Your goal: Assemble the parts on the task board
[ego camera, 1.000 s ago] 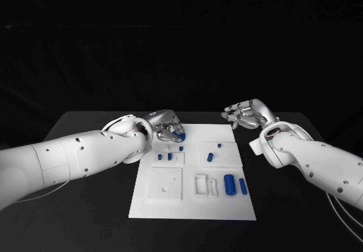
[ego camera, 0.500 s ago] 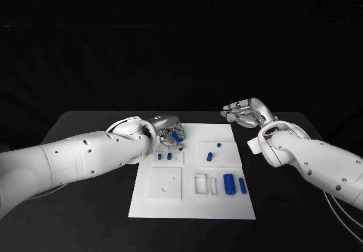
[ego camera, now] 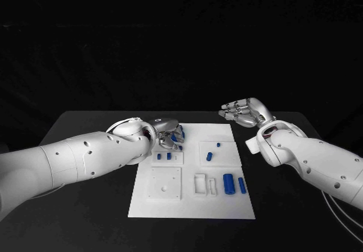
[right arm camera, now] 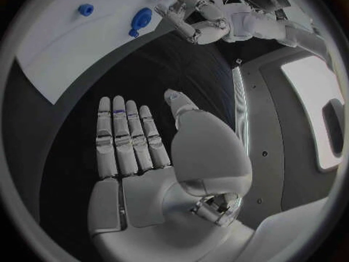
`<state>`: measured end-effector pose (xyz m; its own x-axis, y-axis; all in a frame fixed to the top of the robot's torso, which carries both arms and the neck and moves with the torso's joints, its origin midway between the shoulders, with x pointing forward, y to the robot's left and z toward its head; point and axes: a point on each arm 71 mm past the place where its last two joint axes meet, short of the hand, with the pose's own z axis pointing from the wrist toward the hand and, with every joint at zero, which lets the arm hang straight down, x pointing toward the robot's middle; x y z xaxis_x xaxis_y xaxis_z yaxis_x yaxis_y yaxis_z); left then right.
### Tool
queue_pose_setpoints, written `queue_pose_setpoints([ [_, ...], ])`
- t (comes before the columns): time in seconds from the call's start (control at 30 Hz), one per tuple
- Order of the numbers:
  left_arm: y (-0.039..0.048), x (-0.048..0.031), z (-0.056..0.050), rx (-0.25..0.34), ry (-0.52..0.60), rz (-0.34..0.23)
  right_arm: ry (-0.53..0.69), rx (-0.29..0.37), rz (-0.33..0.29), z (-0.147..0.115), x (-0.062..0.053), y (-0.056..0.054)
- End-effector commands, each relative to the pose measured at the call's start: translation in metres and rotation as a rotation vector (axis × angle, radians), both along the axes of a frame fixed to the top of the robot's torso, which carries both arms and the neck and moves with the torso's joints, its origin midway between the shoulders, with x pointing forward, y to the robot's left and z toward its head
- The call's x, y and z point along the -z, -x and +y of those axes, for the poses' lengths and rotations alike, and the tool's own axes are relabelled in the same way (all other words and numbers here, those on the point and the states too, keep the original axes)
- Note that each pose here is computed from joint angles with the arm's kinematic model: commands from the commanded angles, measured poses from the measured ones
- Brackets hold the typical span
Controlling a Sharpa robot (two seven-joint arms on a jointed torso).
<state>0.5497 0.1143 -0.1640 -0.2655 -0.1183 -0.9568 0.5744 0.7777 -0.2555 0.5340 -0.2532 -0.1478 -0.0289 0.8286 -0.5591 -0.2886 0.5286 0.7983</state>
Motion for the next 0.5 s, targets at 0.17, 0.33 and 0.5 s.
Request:
queue_pose_setpoints([
  [0.17,-0.0011,0.0056,-0.0024,0.012,-0.026,-0.001,-0.016,-0.029,0.001,0.003,-0.0001,0.0004],
  [0.33,-0.0015,0.0077,-0.0027,0.014,-0.015,-0.014,-0.016,-0.033,0.007,0.0035,0.0001,0.0006],
  [0.5,-0.0025,0.0092,-0.0027,0.012,-0.01,-0.02,-0.016,-0.035,0.009,0.0038,0.0,0.0009],
])
